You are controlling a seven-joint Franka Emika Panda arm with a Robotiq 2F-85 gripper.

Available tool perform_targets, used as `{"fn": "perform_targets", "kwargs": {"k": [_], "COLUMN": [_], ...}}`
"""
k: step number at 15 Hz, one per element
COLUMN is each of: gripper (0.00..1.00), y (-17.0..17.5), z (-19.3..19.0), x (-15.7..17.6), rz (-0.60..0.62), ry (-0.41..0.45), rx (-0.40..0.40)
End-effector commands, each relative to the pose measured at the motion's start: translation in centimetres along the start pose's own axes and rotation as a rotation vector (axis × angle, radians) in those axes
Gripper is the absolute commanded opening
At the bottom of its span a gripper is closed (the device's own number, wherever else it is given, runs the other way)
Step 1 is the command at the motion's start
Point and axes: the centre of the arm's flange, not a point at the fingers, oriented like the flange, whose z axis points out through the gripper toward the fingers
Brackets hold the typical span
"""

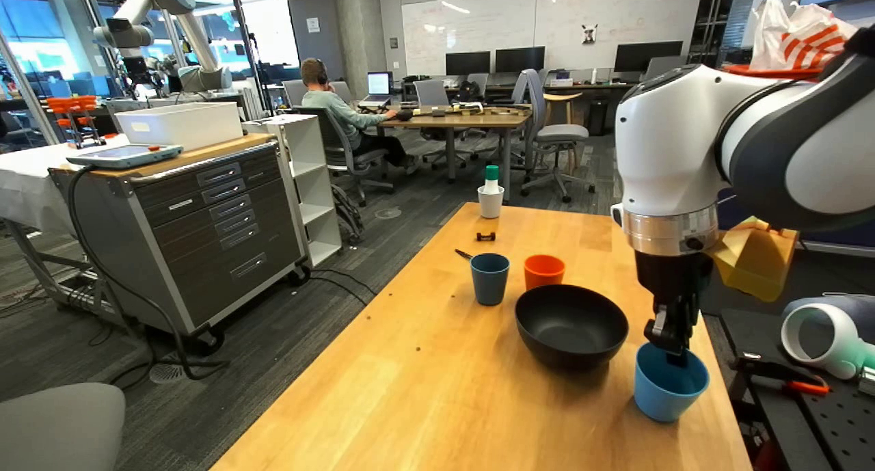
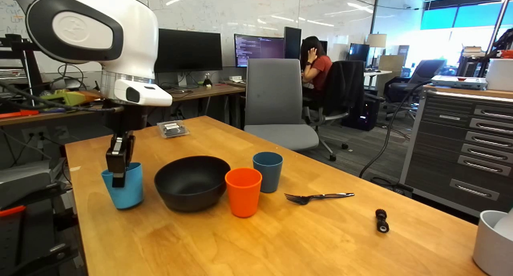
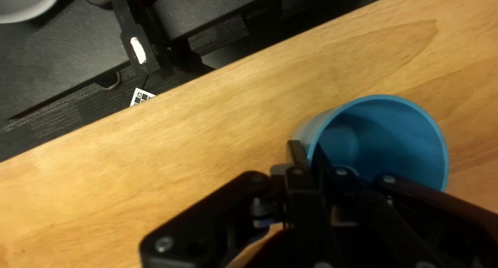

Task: Stack the three cups and put the in the bowl, then pick the fork and put it in the cups

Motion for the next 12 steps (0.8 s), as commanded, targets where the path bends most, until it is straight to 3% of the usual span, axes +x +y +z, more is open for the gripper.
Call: {"fn": "perform_targets", "kwargs": {"k": [1, 5, 9, 12], "gripper": [0.02, 0.02, 0.02, 0.02], "y": [1.2, 0.8, -0.7, -1.6], "z": [1.2, 0.1, -2.0, -4.2], "x": [-4.7, -4.7, -4.8, -4.6], "rz": [0.013, 0.033, 0.108, 0.161], "ry": [0.018, -0.018, -0.139, -0.183], "rx": [-0.003, 0.029, 0.120, 0.206]}}
